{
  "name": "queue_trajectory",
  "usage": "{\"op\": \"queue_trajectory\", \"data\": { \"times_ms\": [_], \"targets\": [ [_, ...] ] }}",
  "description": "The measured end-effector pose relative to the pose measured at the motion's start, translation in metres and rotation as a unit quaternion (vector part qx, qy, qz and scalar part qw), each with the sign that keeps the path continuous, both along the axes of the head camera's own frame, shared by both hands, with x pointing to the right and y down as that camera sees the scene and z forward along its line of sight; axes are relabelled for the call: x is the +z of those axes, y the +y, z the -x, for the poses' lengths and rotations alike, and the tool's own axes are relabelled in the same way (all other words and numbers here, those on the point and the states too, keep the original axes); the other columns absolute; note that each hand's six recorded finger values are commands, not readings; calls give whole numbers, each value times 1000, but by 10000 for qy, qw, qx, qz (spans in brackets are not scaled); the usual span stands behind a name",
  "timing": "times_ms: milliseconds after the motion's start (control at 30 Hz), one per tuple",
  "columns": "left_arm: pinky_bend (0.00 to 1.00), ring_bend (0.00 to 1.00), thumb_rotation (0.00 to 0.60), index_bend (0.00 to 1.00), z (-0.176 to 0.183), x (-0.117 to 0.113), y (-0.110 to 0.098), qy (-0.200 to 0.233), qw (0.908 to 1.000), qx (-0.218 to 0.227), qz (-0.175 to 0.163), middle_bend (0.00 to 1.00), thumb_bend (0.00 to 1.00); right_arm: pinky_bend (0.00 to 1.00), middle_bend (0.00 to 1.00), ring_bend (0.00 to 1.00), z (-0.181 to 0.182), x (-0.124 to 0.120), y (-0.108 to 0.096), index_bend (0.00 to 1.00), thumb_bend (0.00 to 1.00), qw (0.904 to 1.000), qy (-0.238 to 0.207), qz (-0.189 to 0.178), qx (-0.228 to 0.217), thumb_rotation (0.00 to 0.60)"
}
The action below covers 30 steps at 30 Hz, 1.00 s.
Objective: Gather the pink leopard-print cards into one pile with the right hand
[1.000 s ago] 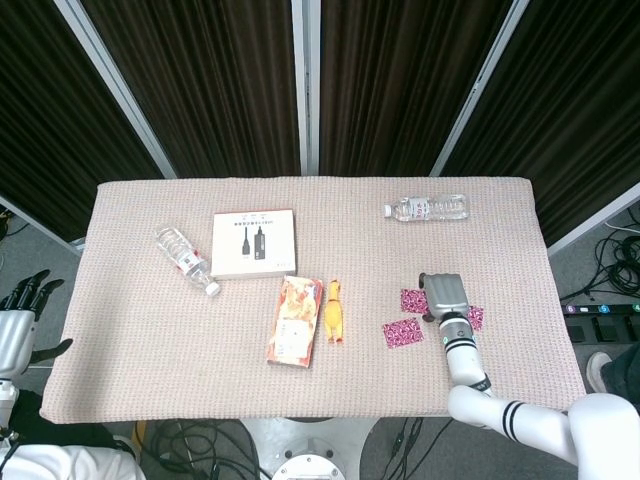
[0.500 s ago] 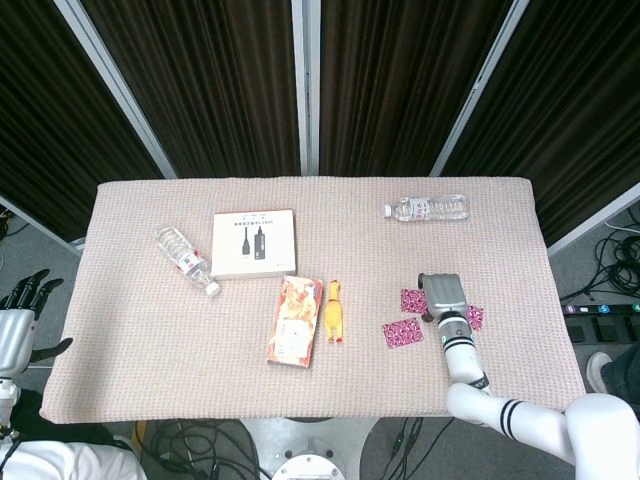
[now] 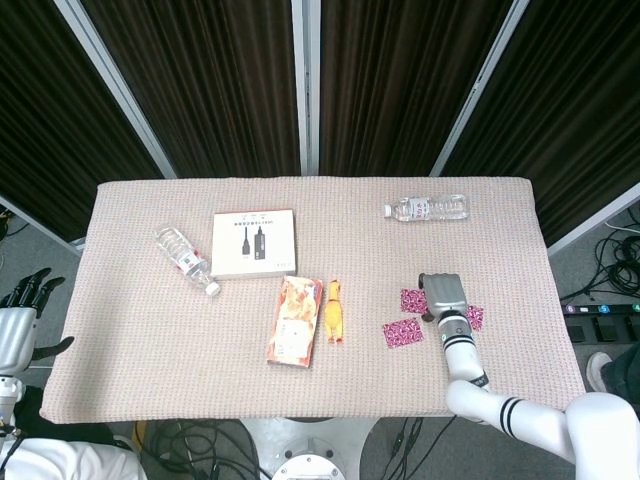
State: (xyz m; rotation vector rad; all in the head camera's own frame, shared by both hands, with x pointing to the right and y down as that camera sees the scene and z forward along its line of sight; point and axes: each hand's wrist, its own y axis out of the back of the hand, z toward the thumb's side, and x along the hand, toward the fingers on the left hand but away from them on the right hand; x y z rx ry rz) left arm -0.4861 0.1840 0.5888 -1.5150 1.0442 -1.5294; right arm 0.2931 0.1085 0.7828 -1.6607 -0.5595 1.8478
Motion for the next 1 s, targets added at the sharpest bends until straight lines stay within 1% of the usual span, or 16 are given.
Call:
{"op": "queue_trajectory", "data": {
  "times_ms": [300,467,567,833,1000],
  "targets": [
    [303,133,600,217,0,0,-1,-16,10000,-10,4,185,0,1000,1000,1000,-1,2,1,372,0,9999,35,97,19,600],
    [303,133,600,217,1,0,-1,-14,10000,-19,13,185,0,1000,1000,1000,0,2,1,427,0,9999,43,112,15,600],
    [302,133,600,217,1,0,0,-8,10000,-28,7,185,0,1000,1000,1000,0,2,1,443,0,9999,35,103,19,600],
    [303,133,600,217,2,0,-1,5,10000,-38,-2,185,0,1000,1000,1000,1,2,2,447,0,9999,27,108,26,600],
    [302,133,600,217,2,-1,-1,11,10000,-40,-21,185,0,1000,1000,1000,4,-3,-4,448,1,10000,-43,12,50,600]
  ]
}}
